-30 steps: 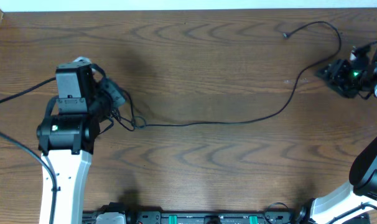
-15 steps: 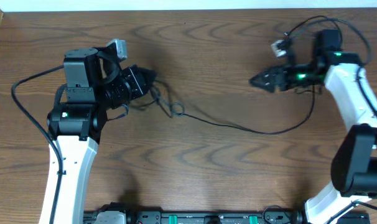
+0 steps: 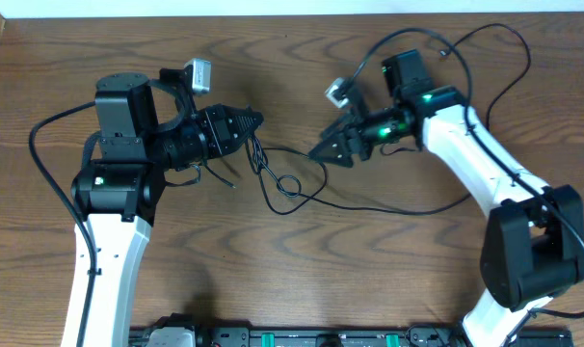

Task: Untangle cables

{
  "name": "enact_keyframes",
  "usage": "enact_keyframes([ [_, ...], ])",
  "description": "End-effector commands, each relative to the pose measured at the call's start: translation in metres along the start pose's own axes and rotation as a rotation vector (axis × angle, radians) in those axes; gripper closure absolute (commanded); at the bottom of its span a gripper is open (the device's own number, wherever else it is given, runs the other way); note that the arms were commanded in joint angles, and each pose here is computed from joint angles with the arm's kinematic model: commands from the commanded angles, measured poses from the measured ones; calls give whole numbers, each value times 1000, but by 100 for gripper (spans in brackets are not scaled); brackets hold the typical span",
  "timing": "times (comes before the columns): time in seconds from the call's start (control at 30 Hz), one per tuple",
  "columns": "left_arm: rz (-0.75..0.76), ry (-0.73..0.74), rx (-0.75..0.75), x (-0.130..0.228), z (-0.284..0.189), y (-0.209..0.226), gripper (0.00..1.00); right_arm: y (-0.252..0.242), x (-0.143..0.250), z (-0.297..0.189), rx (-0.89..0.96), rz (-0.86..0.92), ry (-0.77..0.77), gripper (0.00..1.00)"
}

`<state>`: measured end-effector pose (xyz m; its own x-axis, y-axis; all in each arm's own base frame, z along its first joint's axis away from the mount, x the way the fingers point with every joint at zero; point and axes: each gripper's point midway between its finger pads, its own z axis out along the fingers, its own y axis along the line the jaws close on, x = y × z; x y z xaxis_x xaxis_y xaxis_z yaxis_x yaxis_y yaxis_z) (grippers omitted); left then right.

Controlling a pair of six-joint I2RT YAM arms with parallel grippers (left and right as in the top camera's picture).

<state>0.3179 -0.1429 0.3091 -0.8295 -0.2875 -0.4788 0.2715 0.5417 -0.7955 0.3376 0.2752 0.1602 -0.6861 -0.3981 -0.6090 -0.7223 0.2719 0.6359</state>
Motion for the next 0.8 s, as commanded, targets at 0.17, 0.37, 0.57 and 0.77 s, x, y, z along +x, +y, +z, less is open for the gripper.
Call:
enact_keyframes([
  [0.17,35,4,41,2,-4,-13,92,63,8,40,-239,82,65,25],
  [0.37,35,3,39,2,-4,-12,93,78,15,52,-261,156,118,38],
  [0.57,35,3,39,2,-4,-12,93,66,32,64,-134,167,188,77],
  [0.77,99,18,29,6,-4,-9,92,-3,67,48,316,296,310,99],
])
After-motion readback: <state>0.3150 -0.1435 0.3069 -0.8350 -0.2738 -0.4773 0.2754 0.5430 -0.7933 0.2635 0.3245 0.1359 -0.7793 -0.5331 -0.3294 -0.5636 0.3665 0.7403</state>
